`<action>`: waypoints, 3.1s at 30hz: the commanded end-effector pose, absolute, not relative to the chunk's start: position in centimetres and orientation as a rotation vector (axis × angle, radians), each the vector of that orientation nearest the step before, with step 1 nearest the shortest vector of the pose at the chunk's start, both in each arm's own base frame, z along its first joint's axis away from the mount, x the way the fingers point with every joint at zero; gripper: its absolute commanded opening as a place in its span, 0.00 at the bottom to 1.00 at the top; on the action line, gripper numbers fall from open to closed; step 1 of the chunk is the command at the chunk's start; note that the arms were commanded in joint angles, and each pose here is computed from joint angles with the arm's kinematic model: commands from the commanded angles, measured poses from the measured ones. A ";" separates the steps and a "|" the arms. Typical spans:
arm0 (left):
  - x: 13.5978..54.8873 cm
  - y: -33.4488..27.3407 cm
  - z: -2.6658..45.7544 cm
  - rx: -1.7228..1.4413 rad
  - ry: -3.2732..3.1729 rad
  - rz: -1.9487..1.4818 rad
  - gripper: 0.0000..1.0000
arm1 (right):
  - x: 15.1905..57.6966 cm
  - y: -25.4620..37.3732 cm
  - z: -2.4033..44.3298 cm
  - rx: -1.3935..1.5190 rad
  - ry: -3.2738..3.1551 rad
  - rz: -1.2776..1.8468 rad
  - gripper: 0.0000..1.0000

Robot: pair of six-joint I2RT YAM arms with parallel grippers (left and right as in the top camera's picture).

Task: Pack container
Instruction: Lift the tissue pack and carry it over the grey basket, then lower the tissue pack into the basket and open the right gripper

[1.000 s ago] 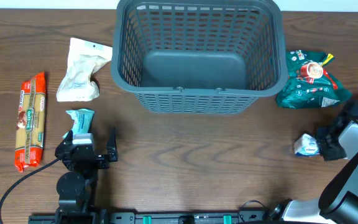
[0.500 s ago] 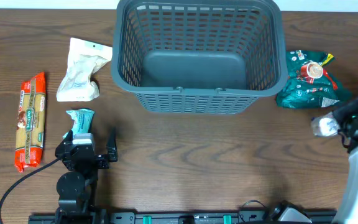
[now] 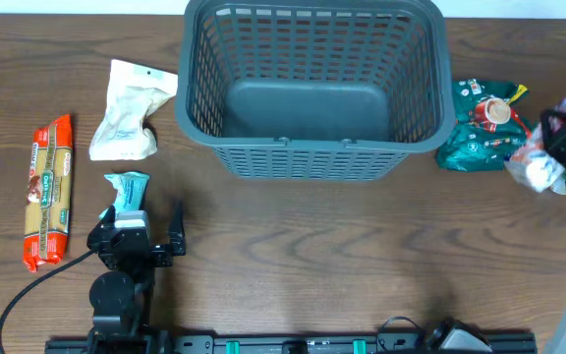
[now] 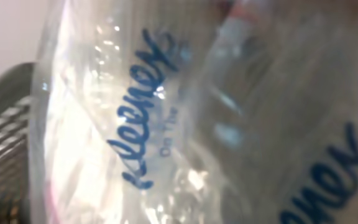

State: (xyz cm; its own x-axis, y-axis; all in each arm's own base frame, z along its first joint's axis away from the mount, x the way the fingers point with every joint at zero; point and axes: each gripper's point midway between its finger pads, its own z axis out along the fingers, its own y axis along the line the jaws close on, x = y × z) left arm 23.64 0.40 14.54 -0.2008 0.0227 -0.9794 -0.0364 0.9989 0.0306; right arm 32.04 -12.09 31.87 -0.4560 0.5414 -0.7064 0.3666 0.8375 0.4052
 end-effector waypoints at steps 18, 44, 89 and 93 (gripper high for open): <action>23.7 0.5 13.2 -0.002 1.799 0.068 0.99 | 38.1 5.6 44.3 -0.233 2.095 0.434 0.01; 23.7 0.5 13.2 -0.002 1.799 0.068 0.99 | 38.4 17.3 36.2 -1.258 2.011 0.218 0.01; 23.7 0.5 13.2 -0.002 1.799 0.068 0.99 | 38.3 18.4 15.0 -1.655 2.258 0.479 0.01; 23.7 0.5 13.2 -0.002 1.799 0.068 0.99 | 38.2 18.5 15.0 -1.658 2.256 0.484 0.01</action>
